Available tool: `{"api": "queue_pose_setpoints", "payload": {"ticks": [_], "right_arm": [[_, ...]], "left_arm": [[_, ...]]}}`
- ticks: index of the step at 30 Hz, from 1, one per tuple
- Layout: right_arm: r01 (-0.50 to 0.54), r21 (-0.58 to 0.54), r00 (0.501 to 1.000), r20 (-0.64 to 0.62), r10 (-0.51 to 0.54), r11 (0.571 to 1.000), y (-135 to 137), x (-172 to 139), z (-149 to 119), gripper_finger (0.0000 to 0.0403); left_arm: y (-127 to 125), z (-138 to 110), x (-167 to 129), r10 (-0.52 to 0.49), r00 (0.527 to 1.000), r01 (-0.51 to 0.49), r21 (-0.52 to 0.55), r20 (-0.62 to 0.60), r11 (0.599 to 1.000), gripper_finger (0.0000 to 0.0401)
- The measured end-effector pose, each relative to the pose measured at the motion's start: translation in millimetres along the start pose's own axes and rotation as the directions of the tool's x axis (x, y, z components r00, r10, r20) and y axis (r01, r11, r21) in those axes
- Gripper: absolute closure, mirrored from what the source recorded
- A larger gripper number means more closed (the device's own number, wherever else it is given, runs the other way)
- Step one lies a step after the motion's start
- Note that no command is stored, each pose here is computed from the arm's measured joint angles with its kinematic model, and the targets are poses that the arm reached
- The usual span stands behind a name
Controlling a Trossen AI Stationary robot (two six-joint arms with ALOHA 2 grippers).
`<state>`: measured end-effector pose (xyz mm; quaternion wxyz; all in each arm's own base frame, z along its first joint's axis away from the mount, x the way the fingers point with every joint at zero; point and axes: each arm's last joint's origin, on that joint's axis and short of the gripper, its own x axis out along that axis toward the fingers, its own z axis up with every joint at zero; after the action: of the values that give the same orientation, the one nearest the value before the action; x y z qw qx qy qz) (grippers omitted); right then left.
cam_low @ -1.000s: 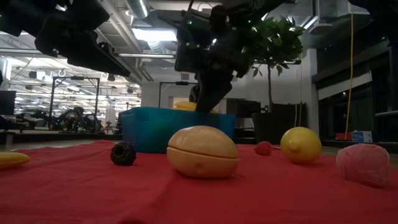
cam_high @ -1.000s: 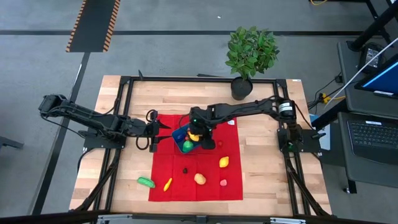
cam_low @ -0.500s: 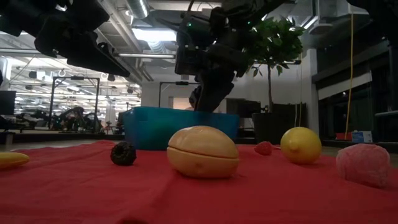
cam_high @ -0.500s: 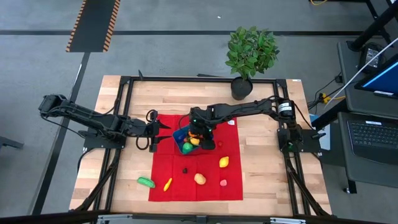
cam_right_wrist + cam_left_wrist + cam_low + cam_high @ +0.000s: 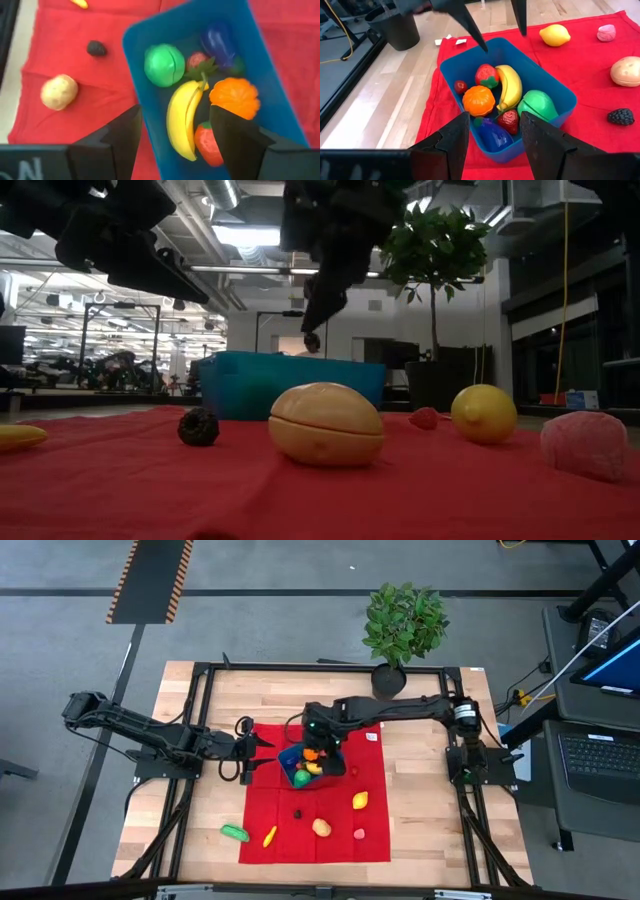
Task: Pick and placing Produce into tupperware
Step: Put the raspberry into the blue bin
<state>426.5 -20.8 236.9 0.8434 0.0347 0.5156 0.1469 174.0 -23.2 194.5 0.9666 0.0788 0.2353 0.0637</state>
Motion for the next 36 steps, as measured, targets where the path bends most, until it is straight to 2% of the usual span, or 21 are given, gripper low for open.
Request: {"api": "queue_pose_setpoints", "payload": {"ticks": [5, 10, 17, 24, 33, 36], "right_arm": [[0.016, -0.02, 0.996, 0.088, -0.014, 1.0, 4, -8, -10, 0.0167], [0.03, -0.003, 0.978, 0.207, -0.029, 1.0, 9, -15, -33, 0.0167], [0.039, 0.014, 0.918, 0.395, -0.041, 0.999, 22, -34, -69, 0.0167], [0.023, 0.051, 0.91, 0.412, -0.042, 0.998, 30, -39, -111, 0.0167], [0.053, 0.052, 0.897, 0.437, -0.07, 0.997, 24, -39, -136, 0.0167], [0.072, 0.063, 0.874, 0.477, -0.094, 0.995, 18, -42, -145, 0.0167]], "left_arm": [[-4, 0, -1, -0.022, 1.0, 0.022, 0.012, 0.003, 1.0, 0.0233], [-9, -2, -3, -0.047, 0.999, 0.048, 0.032, -0.012, 0.998, 0.0233], [-12, -2, -4, -0.063, 0.998, 0.064, 0.042, -0.016, 0.997, 0.0233], [-12, -2, -4, -0.062, 0.998, 0.063, 0.039, -0.009, 0.997, 0.0233], [-11, 1, -3, -0.054, 0.998, 0.054, 0.01, 0.015, 0.999, 0.0233], [-11, 1, -3, -0.054, 0.998, 0.054, -0.006, 0.02, 0.999, 0.0233]]}}
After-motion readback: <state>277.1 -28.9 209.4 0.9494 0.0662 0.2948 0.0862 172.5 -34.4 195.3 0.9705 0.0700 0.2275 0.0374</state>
